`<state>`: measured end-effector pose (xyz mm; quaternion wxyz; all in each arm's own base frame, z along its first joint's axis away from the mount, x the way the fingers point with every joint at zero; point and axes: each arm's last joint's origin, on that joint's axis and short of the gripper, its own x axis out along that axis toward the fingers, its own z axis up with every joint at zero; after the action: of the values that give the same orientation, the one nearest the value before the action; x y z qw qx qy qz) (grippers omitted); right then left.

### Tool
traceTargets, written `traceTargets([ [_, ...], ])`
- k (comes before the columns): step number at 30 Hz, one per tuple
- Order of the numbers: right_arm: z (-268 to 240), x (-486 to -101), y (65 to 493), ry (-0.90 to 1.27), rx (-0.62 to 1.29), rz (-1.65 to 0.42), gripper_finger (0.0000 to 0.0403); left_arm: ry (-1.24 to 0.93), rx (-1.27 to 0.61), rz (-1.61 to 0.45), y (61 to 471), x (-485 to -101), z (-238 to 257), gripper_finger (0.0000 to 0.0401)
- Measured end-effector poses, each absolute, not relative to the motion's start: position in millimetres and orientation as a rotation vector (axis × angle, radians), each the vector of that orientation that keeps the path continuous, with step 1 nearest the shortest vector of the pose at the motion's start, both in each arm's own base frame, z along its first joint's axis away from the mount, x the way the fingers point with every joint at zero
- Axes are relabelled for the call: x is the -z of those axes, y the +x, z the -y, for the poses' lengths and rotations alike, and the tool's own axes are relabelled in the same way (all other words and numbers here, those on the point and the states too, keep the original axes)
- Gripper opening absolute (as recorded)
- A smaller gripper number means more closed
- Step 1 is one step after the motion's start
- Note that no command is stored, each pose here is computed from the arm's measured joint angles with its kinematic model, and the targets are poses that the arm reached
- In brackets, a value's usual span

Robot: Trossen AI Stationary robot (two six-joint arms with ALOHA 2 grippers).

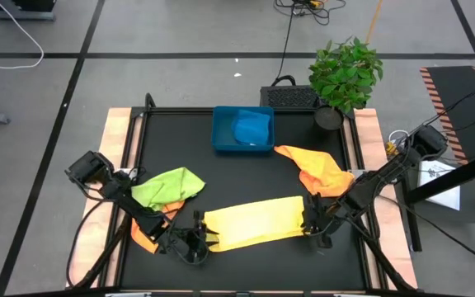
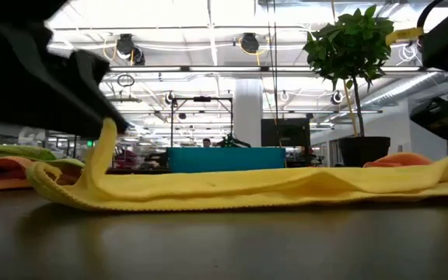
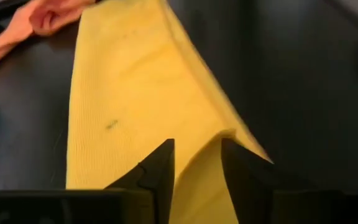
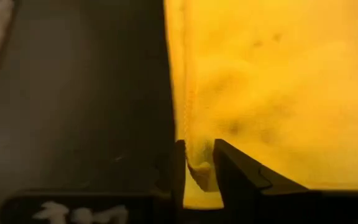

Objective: Fold microfiber towels
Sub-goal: Fold the yellow microfiber cloth

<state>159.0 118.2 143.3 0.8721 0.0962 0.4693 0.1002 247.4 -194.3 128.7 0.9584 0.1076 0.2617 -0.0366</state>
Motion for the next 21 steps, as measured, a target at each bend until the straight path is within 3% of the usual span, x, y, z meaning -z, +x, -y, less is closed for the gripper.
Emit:
traceTargets([
  [12,-125,-150,164,0.280,-0.315,-0.921,0.0107,0.227,0.037,-0.438,244,-156,192,0.0149],
  [21,-120,-152,170,0.277,-0.246,-0.868,0.0107,0.101,-0.029,-0.599,250,-143,169,0.0149],
])
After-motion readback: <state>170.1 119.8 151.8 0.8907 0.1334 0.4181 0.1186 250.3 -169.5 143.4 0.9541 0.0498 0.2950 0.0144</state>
